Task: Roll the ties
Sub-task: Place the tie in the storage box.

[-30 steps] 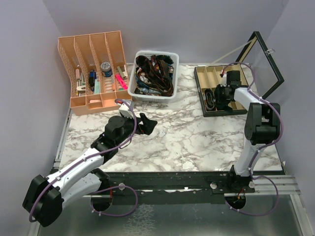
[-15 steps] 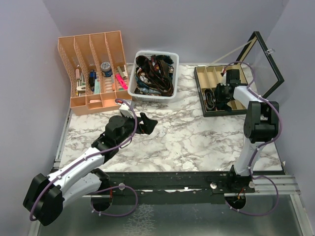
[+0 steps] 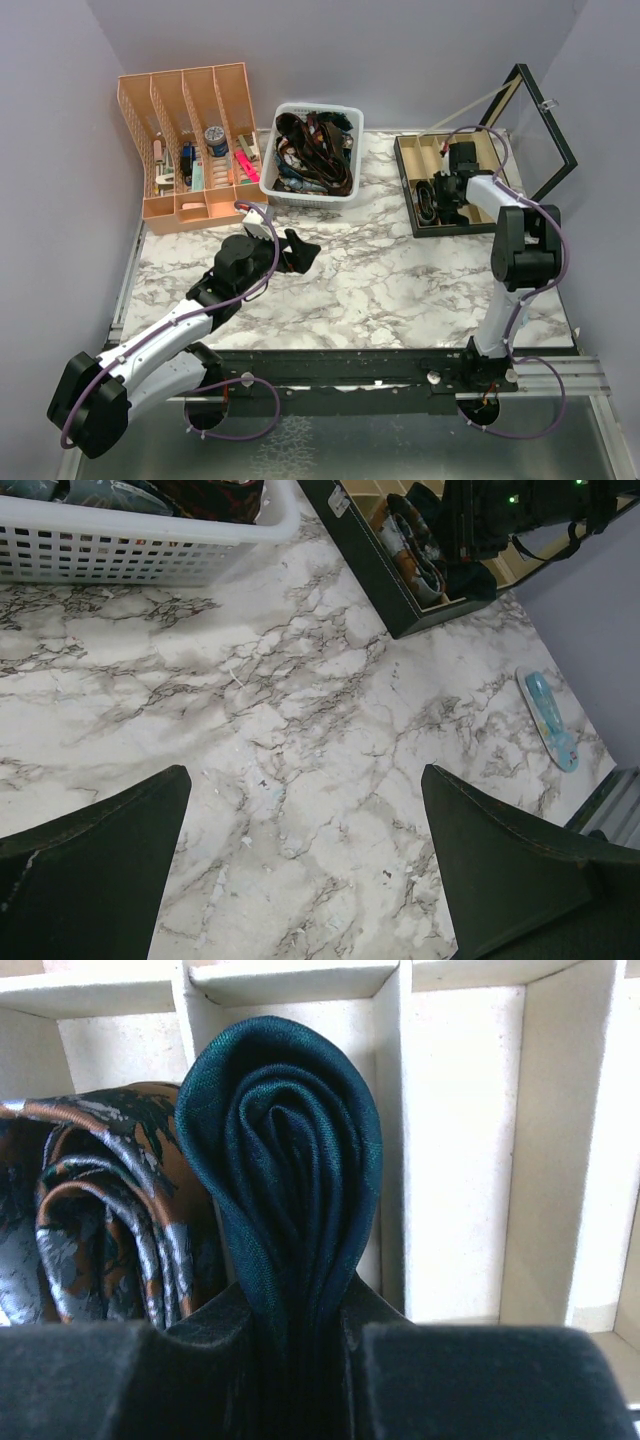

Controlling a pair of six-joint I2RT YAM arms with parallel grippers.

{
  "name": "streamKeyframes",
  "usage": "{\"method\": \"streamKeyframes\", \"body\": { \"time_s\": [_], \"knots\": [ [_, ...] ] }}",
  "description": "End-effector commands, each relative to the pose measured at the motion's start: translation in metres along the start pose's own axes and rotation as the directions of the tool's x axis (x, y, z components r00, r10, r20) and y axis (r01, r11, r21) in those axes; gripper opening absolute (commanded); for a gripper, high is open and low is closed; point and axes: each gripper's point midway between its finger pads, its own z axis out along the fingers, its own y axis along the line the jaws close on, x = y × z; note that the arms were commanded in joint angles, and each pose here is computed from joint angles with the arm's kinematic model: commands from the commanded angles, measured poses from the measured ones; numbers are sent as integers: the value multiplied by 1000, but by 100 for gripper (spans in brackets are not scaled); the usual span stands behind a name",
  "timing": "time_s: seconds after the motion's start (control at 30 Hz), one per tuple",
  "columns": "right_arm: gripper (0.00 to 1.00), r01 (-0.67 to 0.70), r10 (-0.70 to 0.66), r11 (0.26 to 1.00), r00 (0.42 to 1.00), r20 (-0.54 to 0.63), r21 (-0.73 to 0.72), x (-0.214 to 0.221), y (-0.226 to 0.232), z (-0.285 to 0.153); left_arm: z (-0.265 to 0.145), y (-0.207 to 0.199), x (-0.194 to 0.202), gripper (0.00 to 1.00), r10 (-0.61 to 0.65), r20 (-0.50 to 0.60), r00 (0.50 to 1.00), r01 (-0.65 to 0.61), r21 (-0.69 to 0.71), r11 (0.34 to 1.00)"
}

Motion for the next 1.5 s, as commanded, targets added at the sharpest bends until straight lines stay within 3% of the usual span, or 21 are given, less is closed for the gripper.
{"method": "streamKeyframes", "body": {
  "time_s": [0.0, 0.17, 0.33, 0.53, 0.87, 1.2, 1.47],
  "knots": [
    [1, -12, 7, 998, 996, 90, 65, -30, -13, -43, 1, -6, -8, 99, 10, 17, 1000, -10, 29, 1000],
    [0, -48, 26, 993, 980, 197, 108, -57, -24, -84, 2, -6, -7, 99, 9, 13, 1000, -10, 30, 1000],
    [1, -129, 130, 991, 957, 257, -24, -68, -2, -99, 1, -7, -7, 99, 8, 12, 1000, -8, 36, 999],
    [1, -221, 259, 957, 943, 208, -186, -56, 30, -80, -2, -7, -5, 99, 2, 13, 1000, -3, 40, 999],
    [1, -302, 327, 939, 934, 146, -166, -24, 11, -48, -3, -5, -4, 99, -2, 10, 1000, 2, 29, 1000],
    [1, -274, 289, 951, 953, 96, -141, 4, 0, -28, 3, -5, 2, 99, -12, -13, 1000, 13, 36, 999],
    [1, -111, 123, 989, 984, 131, -97, 10, -11, -23, 4, -3, 4, 99, -12, -17, 1000, 13, 34, 999]
  ]
}}
